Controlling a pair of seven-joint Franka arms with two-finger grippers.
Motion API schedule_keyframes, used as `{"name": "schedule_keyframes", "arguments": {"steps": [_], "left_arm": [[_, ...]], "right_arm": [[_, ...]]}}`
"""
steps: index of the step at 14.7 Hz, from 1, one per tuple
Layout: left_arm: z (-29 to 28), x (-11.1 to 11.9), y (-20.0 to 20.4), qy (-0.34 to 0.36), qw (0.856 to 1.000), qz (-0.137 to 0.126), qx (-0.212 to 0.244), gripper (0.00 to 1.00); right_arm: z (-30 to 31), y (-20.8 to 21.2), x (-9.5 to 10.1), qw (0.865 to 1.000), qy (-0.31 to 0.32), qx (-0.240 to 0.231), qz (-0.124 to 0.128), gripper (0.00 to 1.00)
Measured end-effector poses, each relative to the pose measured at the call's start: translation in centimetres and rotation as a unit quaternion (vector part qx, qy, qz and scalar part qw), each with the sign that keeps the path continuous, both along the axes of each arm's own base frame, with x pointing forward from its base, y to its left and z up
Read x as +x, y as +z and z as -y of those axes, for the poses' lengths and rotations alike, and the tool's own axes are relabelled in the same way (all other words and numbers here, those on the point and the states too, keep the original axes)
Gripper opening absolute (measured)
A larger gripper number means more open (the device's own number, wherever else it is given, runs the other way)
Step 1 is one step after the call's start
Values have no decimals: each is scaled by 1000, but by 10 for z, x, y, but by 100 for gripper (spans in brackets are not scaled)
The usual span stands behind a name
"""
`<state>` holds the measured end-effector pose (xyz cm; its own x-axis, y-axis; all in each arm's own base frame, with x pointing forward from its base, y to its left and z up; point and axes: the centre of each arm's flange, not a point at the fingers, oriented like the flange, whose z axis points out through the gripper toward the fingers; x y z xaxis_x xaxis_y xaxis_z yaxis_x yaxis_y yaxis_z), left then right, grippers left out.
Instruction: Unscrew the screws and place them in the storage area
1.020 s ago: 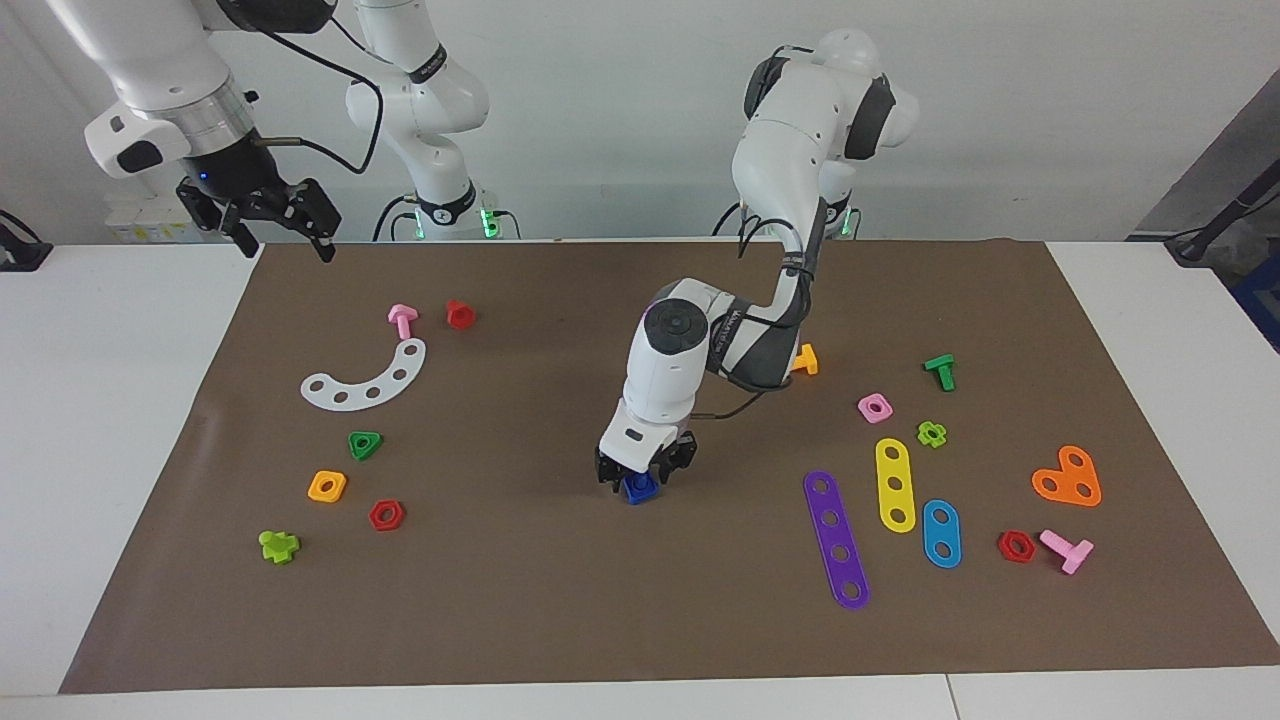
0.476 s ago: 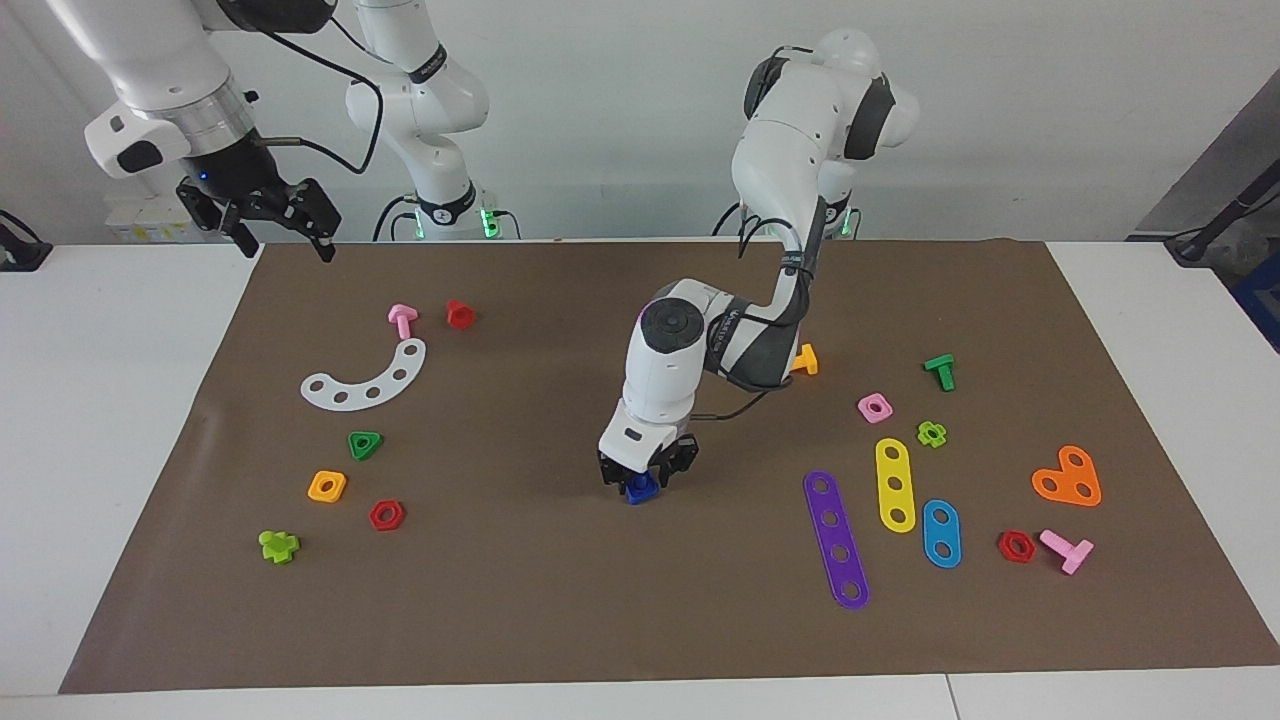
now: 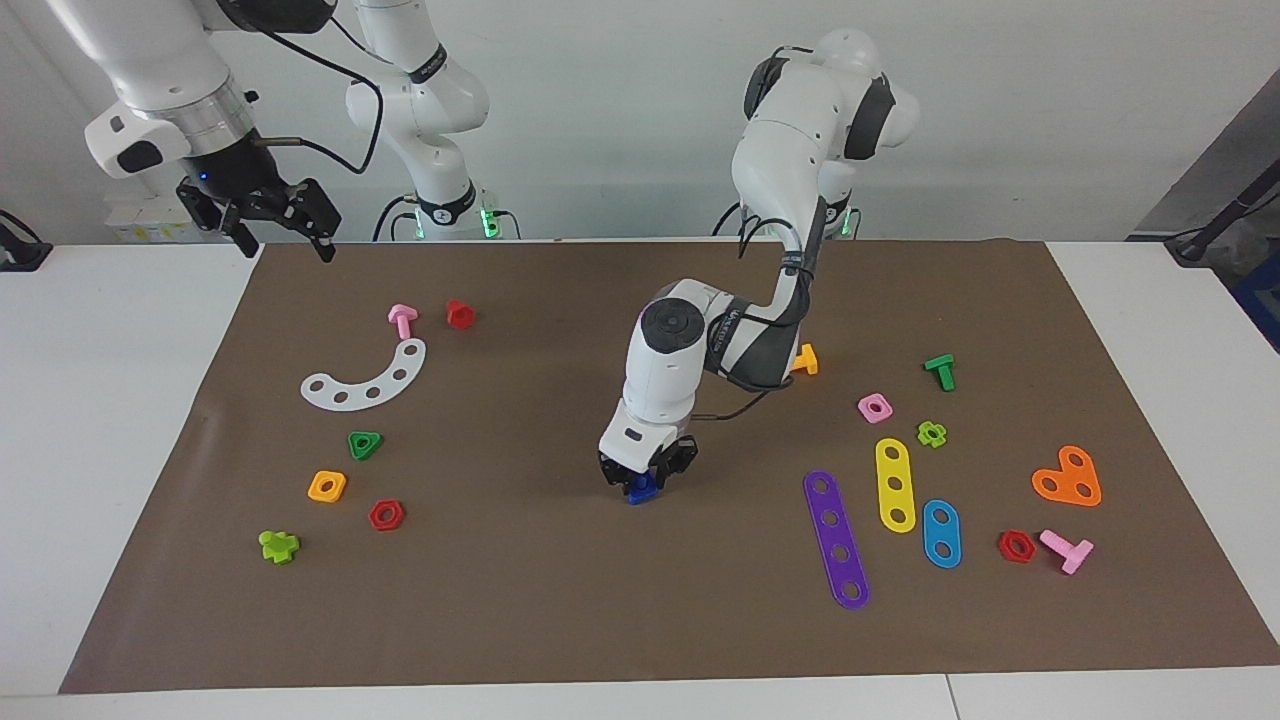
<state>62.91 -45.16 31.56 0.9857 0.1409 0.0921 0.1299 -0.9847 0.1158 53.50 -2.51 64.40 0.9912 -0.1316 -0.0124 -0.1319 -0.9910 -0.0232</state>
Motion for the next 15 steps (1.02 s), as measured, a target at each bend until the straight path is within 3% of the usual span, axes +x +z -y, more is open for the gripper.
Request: {"name": "schedule_keyframes", "arguments": {"steps": [15], "left_arm": [[-1, 1, 1, 1, 1000, 0, 1, 46]], "right_arm": [[0, 0, 0, 1000, 0, 0, 0, 100]]}}
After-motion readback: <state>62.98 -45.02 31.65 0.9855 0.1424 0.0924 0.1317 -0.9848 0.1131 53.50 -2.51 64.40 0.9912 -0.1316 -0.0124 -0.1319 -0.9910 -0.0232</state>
